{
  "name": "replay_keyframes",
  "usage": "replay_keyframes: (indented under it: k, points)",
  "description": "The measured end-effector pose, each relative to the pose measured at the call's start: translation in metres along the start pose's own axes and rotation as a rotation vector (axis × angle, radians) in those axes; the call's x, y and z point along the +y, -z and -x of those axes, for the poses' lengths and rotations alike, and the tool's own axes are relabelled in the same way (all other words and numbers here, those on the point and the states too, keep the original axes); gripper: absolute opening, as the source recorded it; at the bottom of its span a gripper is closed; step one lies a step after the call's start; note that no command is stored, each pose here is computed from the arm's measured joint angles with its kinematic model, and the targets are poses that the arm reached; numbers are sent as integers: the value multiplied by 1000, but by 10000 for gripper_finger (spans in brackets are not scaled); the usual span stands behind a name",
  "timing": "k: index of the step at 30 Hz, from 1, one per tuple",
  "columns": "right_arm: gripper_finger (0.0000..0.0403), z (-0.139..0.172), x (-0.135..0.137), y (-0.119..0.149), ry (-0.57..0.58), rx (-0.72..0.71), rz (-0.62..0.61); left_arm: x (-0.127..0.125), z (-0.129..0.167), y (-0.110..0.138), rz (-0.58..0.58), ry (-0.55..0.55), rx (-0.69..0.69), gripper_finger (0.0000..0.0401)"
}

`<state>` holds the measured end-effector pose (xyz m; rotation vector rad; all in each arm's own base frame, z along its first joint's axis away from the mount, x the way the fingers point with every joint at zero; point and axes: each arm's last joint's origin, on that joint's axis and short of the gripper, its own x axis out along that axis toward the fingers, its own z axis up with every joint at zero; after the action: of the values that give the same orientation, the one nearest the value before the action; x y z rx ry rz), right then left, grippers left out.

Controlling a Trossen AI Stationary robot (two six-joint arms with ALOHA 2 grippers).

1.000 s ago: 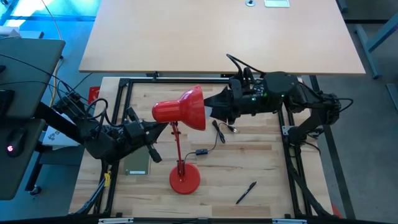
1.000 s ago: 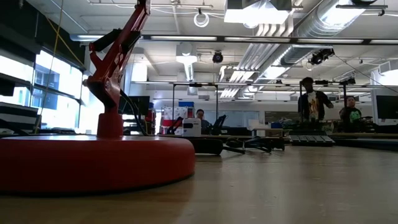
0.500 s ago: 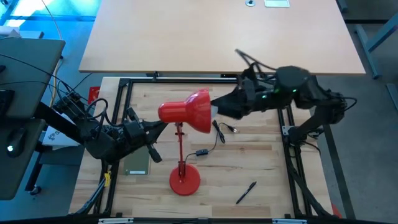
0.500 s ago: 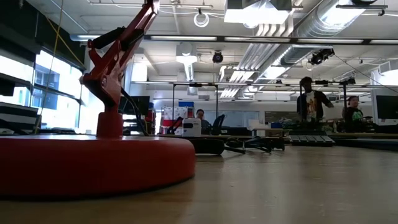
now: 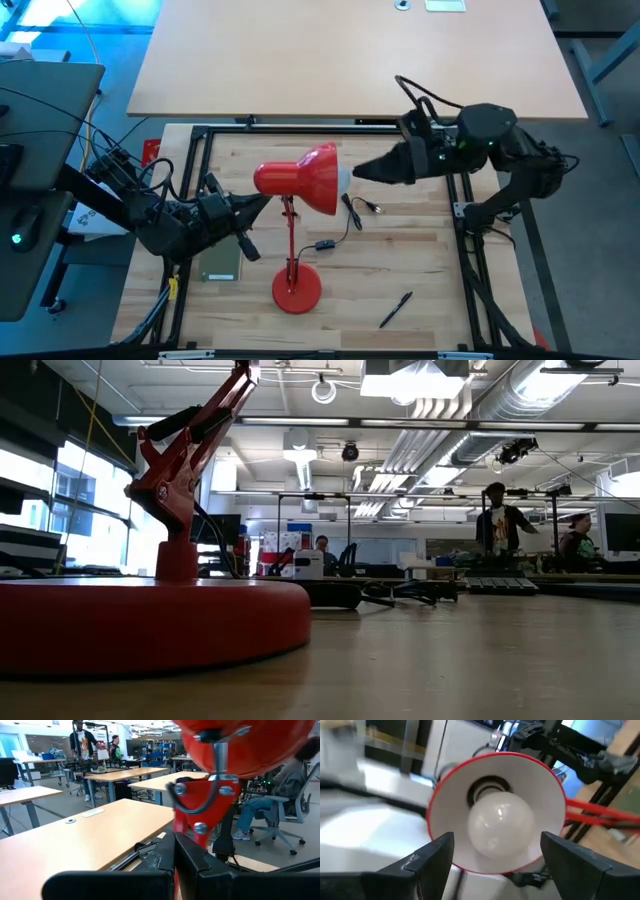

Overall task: Screw lightbulb
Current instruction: Insert the white lightbulb into the red lamp

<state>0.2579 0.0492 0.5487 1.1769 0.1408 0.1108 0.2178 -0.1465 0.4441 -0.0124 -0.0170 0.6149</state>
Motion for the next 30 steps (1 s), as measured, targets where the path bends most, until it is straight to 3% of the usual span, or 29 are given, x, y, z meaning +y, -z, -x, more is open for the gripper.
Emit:
replay_keyframes:
  k: [6,13,21,23,27,30]
  points:
    - [289,29,9,1,-15,4,301,0,1,0,1,3,0,0]
    - [289,65,-2,10,208,47,649,0,1,0,-37,3,-1,0]
    - [289,57,-11,6,379,14,1026,2,1,-17,133,-2,-58,0]
    - [289,58,-12,4,400,50,1243,4,1,-22,167,-5,-75,0]
    - [289,58,-15,4,445,207,1837,7,2,-31,270,-11,-108,0]
    - [289,53,-16,4,486,296,2208,12,3,-39,384,-15,-136,0]
